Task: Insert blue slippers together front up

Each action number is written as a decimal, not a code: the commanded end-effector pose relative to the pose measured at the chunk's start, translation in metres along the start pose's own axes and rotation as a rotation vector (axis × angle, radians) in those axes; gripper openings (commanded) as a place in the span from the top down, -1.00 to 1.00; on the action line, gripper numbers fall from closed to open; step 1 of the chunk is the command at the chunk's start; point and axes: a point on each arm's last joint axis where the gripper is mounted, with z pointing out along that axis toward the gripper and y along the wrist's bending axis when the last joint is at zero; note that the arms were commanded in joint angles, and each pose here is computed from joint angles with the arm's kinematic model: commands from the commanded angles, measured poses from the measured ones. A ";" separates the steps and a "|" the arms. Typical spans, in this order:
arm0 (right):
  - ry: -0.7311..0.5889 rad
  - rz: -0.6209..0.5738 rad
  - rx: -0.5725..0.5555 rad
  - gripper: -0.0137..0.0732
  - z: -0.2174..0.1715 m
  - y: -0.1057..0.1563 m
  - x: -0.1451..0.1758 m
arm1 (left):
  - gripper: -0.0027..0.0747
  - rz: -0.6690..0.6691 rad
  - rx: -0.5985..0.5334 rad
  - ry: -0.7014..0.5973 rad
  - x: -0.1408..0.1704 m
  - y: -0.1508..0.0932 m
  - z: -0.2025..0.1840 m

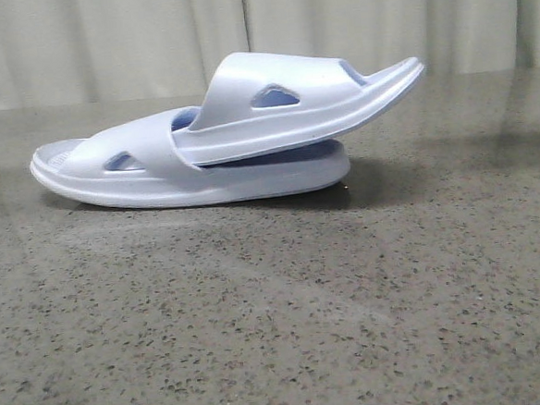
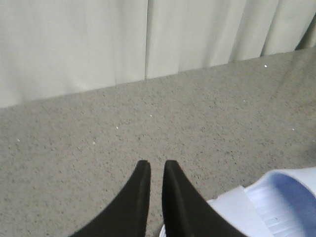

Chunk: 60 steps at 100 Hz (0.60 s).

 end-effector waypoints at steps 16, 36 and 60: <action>-0.174 -0.222 0.162 0.86 -0.024 0.046 0.019 | 0.89 0.057 -0.122 -0.189 -0.005 -0.042 -0.026; -0.246 -0.319 0.267 0.86 -0.034 0.065 0.063 | 0.89 0.076 -0.153 -0.220 0.023 -0.062 -0.040; -0.236 -0.252 0.332 0.86 -0.043 0.055 0.130 | 0.89 0.020 -0.165 -0.190 0.070 -0.067 -0.054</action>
